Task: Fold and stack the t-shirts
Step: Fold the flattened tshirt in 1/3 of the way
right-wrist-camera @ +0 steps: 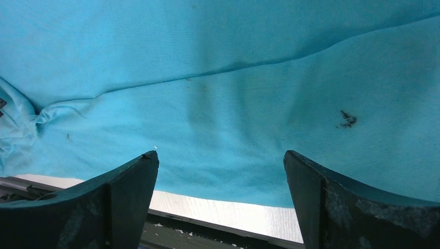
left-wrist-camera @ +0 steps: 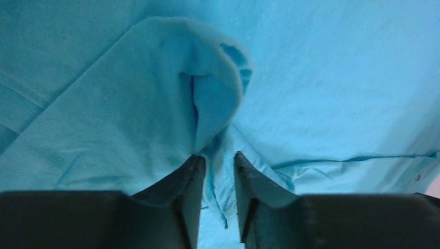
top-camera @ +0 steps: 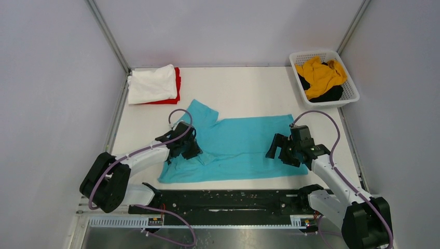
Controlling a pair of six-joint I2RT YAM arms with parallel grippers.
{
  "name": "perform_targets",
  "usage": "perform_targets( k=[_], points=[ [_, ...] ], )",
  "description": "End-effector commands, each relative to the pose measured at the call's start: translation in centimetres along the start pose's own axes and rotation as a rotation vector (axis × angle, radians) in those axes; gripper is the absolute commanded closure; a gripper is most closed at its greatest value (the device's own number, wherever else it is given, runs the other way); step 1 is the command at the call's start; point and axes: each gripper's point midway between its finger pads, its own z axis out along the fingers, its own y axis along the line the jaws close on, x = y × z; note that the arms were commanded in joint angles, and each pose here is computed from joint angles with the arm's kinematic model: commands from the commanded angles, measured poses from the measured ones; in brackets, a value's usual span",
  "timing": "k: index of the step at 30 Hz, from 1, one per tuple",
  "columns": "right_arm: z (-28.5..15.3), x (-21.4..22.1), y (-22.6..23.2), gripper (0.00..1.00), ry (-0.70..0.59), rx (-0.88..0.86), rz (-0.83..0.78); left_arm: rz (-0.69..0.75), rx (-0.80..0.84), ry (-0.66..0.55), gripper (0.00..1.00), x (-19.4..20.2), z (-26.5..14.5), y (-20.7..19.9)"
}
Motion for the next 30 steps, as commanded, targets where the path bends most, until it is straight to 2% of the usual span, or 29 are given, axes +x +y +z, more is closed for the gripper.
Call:
perform_targets(
  k=[1, 3, 7, 17, 21, 25, 26, 27, 28, 29, 30],
  points=[
    [-0.2, -1.6, 0.4, 0.01, -0.048, 0.003, -0.031, 0.013, 0.041, -0.069, 0.79, -2.3, 0.2, -2.5],
    [-0.2, -1.6, 0.4, 0.01, -0.048, 0.004, -0.032, 0.019, 0.041, -0.066, 0.89, -2.5, 0.4, -2.9],
    [-0.3, -1.8, 0.4, 0.01, -0.055, 0.012, -0.033, 0.026, 0.065, -0.067, 0.9, -3.0, 0.6, -4.1],
    [-0.5, -2.4, 0.2, 0.01, -0.078, 0.033, -0.046, 0.064, 0.12, -0.012, 0.79, -3.9, 3.0, -7.9],
    [-0.6, -2.8, 0.1, 0.0, -0.088, 0.041, -0.05, 0.088, 0.133, -0.029, 0.69, -5.1, 3.3, -9.7],
    [-1.0, -3.2, 0.0, 0.01, -0.104, 0.054, -0.057, 0.117, 0.132, -0.095, 0.47, -7.2, 2.0, -11.0],
    [-1.1, -3.4, -0.2, 0.01, -0.115, 0.067, -0.057, 0.128, 0.124, -0.128, 0.39, -8.0, 1.4, -11.2],
    [-1.3, -3.7, -0.3, 0.0, -0.127, 0.083, -0.057, 0.141, 0.116, -0.165, 0.24, -9.0, 0.7, -11.4],
    [-1.4, -3.9, -0.6, 0.0, -0.136, 0.098, -0.054, 0.151, 0.097, -0.199, 0.16, -10.0, 0.3, -11.4],
    [-1.6, -4.2, -0.6, 0.0, -0.148, 0.105, -0.051, 0.163, 0.086, -0.236, 0.03, -11.1, -0.3, -11.7],
    [-1.7, -4.6, -0.7, 0.0, -0.165, 0.119, -0.048, 0.185, 0.076, -0.265, 0.01, -12.3, -0.5, -11.7]
  ],
)
